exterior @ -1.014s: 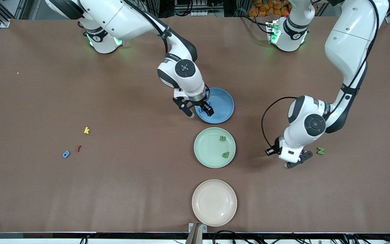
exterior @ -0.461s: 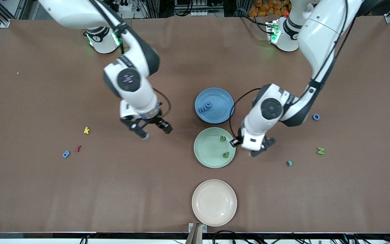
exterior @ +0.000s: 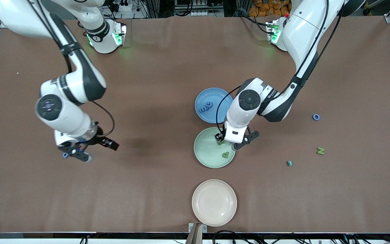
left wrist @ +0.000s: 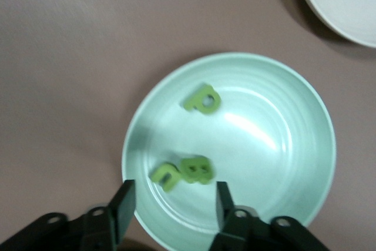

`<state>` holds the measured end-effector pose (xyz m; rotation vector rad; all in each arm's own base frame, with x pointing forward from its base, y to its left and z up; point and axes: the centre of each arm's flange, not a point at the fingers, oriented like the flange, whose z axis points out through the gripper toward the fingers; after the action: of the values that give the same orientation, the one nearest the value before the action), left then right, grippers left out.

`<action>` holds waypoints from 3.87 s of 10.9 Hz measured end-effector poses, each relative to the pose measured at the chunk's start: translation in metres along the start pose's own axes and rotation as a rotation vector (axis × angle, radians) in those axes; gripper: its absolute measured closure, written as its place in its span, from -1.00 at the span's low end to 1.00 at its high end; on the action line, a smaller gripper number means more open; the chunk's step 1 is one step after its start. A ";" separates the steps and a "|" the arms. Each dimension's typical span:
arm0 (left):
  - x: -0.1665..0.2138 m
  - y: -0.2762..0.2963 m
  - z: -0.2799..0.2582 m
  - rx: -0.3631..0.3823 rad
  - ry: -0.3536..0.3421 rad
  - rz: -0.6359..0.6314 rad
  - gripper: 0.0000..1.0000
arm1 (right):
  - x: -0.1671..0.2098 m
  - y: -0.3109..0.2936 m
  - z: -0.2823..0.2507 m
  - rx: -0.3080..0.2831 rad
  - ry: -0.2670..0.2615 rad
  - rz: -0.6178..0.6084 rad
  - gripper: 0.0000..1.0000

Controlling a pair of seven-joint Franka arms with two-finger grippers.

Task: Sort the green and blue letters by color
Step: 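Drop the B on the green plate while the right gripper withdraws, then grasp the blue e with the right gripper while the left gripper grasps the green N, then release the e on the blue plate while the left gripper carries the N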

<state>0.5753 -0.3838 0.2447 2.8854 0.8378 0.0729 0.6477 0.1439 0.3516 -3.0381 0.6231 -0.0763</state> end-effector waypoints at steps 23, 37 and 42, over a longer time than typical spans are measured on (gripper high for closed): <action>0.298 -0.305 -0.010 0.298 -0.072 0.668 -1.00 | 0.095 0.254 0.163 -0.037 -0.015 0.166 -0.31; 0.307 -0.328 0.020 0.221 -0.080 0.738 -1.00 | 0.083 0.155 0.087 -0.071 -0.090 0.183 0.50; 0.303 -0.325 0.022 0.178 -0.042 0.710 0.18 | -0.028 -0.044 0.071 -0.017 -0.114 0.367 0.50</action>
<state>0.6606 0.0473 0.1784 3.1785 -0.2306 0.0080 0.6435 0.1971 0.2815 -2.8601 1.1577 0.1125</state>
